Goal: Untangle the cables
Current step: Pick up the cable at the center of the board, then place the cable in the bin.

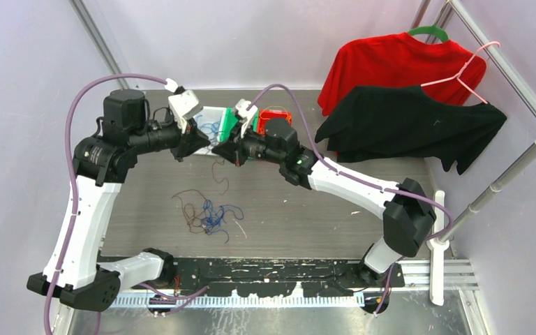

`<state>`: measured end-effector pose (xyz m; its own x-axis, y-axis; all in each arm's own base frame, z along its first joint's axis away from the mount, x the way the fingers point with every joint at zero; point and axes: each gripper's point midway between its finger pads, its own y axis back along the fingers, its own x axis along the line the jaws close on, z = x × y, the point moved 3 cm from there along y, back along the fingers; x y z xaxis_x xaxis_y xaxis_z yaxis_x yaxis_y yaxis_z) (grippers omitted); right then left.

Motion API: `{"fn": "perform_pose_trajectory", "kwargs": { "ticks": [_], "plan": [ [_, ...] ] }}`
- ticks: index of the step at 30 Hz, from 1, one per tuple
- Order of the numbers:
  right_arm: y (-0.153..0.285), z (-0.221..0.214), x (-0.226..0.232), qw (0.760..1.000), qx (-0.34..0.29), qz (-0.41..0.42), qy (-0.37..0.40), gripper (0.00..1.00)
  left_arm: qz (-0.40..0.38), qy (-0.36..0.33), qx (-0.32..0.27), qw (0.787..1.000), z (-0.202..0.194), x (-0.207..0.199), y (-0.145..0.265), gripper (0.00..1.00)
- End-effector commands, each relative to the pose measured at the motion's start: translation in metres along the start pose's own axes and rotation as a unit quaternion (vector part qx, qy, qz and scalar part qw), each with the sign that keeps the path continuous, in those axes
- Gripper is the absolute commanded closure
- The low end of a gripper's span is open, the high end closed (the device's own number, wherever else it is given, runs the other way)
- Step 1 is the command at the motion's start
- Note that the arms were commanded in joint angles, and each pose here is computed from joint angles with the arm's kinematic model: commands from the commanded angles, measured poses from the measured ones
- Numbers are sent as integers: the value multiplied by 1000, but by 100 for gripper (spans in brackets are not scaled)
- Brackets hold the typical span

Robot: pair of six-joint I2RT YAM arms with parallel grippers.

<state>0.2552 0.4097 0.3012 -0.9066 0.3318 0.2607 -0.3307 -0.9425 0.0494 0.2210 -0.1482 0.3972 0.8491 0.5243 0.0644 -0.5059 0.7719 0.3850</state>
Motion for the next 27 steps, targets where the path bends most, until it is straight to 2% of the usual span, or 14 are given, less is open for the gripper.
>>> {"fn": "perform_pose_trajectory", "kwargs": {
  "ticks": [1, 4, 6, 7, 8, 15, 24, 27],
  "plan": [
    [6, 65, -36, 995, -95, -32, 13, 99, 58, -25, -17, 998, 4, 12, 7, 68],
    [6, 68, -78, 993, -91, -74, 6, 99, 87, -25, -4, 996, -4, 21, 7, 44],
    [3, 66, -104, 991, -85, -102, 8, 99, 107, -21, 8, 994, -9, 27, 8, 13],
    [1, 64, -117, 989, -82, -119, 11, 99, 116, -19, 14, 993, -12, 30, 8, 5],
    [-3, 60, -133, 988, -77, -135, 15, 99, 124, -18, 23, 992, -15, 32, 9, 2],
    [-27, 38, -197, 982, -51, -179, 9, 99, 148, 2, 83, 985, -39, 36, 17, 0],
    [-46, 24, -213, 984, -32, -177, 0, 99, 163, 27, 101, 981, -48, 42, 23, 0],
    [-51, 8, -222, 982, 1, -189, -2, 99, 167, 30, 100, 980, -47, 44, 23, 0]
  ]
}}
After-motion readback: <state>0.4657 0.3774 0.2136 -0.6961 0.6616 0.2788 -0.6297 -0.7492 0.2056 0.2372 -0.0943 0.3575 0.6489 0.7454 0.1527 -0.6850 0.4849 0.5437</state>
